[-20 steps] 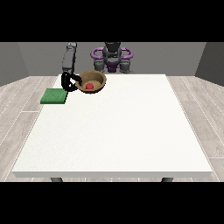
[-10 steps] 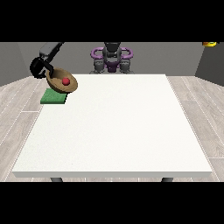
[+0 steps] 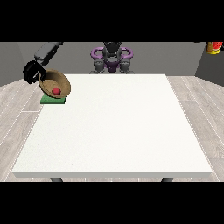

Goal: Pick the cup and pour the ball into the bowl, then pick the bowl and place it on the pad

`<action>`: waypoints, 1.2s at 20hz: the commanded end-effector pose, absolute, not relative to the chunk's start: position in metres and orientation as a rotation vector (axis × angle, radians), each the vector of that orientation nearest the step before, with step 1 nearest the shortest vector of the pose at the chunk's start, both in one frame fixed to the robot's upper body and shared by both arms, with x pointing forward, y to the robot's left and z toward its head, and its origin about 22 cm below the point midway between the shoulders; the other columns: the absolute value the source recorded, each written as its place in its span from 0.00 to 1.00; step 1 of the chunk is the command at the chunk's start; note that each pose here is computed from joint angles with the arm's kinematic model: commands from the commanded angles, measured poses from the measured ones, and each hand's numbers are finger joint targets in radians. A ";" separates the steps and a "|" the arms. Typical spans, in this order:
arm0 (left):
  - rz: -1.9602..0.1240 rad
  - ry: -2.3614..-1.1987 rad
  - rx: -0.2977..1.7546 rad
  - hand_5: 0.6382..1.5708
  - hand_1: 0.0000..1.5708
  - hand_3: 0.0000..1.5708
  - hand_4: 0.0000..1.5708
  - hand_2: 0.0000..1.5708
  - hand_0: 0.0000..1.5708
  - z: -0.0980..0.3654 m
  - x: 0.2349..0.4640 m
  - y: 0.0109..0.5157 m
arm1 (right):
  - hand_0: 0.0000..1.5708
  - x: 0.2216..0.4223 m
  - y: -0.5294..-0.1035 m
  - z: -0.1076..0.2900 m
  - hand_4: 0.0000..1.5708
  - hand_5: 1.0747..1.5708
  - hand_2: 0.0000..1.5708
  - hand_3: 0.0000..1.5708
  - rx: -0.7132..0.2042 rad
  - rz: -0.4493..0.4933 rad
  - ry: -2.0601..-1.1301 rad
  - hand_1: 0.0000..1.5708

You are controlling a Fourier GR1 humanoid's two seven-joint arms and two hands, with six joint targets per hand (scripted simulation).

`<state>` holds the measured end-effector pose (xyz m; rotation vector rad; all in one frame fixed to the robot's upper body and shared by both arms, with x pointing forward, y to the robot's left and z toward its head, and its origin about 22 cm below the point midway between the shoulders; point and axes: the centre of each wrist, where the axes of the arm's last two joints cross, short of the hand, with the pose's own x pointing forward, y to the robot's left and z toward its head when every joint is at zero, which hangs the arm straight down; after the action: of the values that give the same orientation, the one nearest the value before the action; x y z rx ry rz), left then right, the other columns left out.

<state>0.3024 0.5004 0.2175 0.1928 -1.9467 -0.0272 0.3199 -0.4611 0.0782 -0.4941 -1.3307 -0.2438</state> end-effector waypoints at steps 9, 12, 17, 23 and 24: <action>-0.032 -1.994 0.206 0.99 0.00 0.00 0.76 0.00 0.00 0.236 0.299 0.497 | 1.00 0.321 -0.481 0.064 0.34 0.99 1.00 0.64 -0.462 -0.418 -1.280 1.00; -0.023 -1.934 0.189 0.99 0.00 0.00 0.76 0.00 0.00 0.224 0.295 0.510 | 1.00 0.321 -0.480 0.069 0.00 0.96 1.00 0.69 -0.557 -0.401 -1.264 1.00; -0.021 -1.945 0.204 0.99 0.00 0.00 0.76 0.00 0.00 0.198 0.288 0.517 | 0.95 0.321 -0.479 0.063 0.00 0.95 0.89 0.51 -0.571 -0.455 -1.306 0.95; -0.013 -1.966 0.231 0.99 0.00 0.00 0.76 0.00 0.00 0.221 0.286 0.529 | 0.92 0.345 -0.432 0.040 0.00 0.93 0.88 0.43 -0.482 -0.478 -1.352 0.92; -0.030 -1.997 0.211 0.99 0.00 0.00 0.76 0.00 0.00 0.210 0.292 0.519 | 0.91 0.355 -0.442 0.067 0.00 0.93 0.88 0.43 -0.499 -0.509 -1.385 0.91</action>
<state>0.2895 0.5212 0.2195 0.2257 -1.9820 -0.0183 0.3404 -0.4543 0.0593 -0.5058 -1.3509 -0.4759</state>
